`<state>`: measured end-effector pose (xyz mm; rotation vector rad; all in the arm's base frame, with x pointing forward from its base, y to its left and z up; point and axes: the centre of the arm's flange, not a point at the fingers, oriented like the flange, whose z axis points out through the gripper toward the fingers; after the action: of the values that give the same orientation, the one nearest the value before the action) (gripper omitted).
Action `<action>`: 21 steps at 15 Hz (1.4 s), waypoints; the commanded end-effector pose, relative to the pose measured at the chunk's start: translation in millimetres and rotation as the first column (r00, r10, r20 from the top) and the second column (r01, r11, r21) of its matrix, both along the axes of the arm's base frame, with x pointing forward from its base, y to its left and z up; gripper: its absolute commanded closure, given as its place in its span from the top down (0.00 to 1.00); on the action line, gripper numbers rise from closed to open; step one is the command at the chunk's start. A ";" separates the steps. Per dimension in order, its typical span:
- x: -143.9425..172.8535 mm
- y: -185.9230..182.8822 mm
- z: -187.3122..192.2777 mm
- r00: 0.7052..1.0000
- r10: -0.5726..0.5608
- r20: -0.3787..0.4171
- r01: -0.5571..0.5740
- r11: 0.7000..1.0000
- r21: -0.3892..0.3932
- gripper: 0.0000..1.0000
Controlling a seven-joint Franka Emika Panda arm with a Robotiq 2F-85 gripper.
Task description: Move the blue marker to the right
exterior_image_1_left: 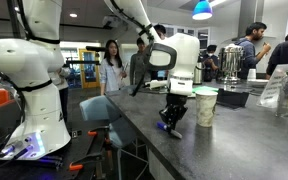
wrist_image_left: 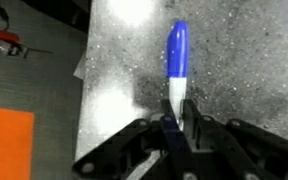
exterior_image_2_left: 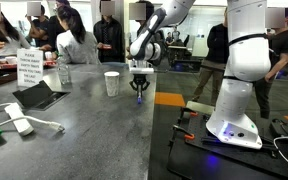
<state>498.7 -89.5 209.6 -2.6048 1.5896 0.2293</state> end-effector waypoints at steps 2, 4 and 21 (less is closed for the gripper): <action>0.9 -8.8 15.4 0.990 0.139 0.009 -0.137 0.987 -0.087 0.05; 9.1 -18.3 22.8 0.972 0.237 0.001 -0.235 0.962 -0.137 0.05; 53.0 -106.0 31.7 0.705 0.710 0.004 -0.700 0.696 -0.158 0.05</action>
<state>540.3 -185.9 239.0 -3.1521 0.6393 0.0366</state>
